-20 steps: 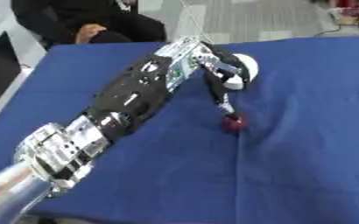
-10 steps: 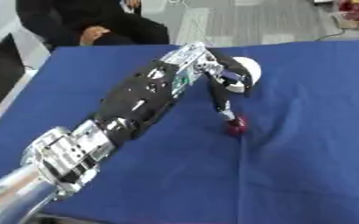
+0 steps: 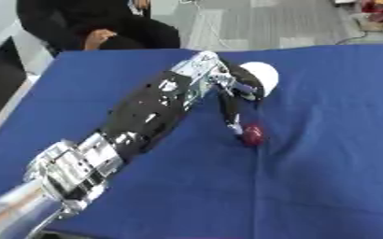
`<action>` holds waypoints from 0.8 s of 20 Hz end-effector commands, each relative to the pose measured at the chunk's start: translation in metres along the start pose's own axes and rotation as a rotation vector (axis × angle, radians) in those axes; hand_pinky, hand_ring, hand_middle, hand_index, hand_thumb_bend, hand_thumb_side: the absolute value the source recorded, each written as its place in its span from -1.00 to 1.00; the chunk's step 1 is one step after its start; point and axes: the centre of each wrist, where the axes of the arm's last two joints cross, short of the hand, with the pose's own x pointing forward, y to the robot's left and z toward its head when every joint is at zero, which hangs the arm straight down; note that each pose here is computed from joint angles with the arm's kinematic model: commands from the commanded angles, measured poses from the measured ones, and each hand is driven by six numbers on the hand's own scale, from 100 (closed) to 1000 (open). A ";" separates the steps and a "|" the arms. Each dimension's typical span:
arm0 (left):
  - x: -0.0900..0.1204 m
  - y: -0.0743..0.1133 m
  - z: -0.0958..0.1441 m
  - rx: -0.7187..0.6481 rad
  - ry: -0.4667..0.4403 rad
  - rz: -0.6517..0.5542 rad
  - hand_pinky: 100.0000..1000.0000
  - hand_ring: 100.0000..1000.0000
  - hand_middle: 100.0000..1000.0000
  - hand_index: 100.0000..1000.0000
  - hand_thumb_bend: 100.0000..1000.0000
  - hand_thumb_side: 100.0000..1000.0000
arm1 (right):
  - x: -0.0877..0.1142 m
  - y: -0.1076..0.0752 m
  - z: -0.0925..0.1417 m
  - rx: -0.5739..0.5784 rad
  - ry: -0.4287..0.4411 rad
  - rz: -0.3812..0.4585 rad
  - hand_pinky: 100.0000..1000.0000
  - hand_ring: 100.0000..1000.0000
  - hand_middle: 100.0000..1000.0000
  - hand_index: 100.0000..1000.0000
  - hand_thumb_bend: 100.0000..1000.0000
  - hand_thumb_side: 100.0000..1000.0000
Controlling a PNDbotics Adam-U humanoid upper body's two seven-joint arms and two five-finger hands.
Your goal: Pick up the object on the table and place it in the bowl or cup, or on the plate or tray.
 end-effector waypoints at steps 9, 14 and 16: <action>-0.002 0.005 0.001 -0.111 -0.062 -0.085 -1.00 -0.43 0.07 0.56 0.08 0.00 | 0.004 0.000 -0.008 0.005 -0.034 -0.001 -0.40 -0.10 0.08 0.30 -1.00 1.00; 0.001 0.003 -0.003 -0.108 -0.080 -0.079 -1.00 -0.47 -0.01 0.55 0.04 0.02 | 0.005 0.001 -0.009 0.004 -0.037 -0.005 -0.40 -0.10 0.08 0.30 -1.00 1.00; 0.002 0.002 -0.004 -0.105 -0.086 -0.075 -1.00 -0.49 -0.03 0.51 0.04 0.01 | 0.005 0.001 -0.009 0.005 -0.038 -0.006 -0.40 -0.10 0.08 0.30 -1.00 1.00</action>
